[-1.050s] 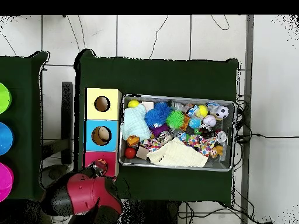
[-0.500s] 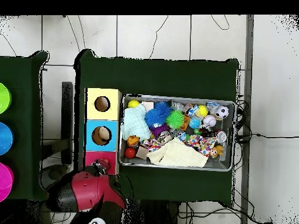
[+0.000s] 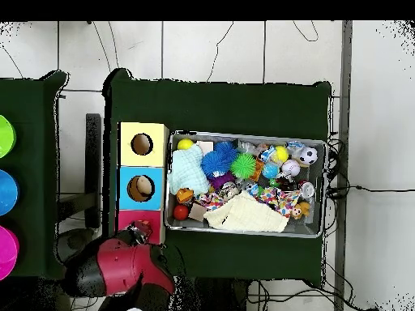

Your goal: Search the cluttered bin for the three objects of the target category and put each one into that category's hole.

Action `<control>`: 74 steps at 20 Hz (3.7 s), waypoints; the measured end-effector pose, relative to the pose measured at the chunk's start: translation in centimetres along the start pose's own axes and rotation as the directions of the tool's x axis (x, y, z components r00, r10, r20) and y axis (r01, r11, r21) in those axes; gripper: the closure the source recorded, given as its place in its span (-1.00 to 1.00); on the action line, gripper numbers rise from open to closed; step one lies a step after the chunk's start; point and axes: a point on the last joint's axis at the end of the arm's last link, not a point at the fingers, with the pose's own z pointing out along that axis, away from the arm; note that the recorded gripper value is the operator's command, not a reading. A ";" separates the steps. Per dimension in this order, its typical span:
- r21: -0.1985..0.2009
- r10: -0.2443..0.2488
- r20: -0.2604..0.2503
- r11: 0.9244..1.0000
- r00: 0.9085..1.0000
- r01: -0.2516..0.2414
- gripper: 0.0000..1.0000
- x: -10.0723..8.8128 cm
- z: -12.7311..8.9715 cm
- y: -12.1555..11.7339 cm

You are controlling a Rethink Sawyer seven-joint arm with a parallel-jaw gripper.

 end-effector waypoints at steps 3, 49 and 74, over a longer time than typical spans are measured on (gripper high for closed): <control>-0.005 0.009 0.004 1.000 1.000 -0.009 1.00 -0.1 -1.5 -0.4; -0.033 0.013 -0.008 0.999 1.000 -0.013 1.00 0.3 1.8 -0.2; -0.110 0.204 0.030 0.974 0.979 -0.200 1.00 3.3 -2.5 -9.5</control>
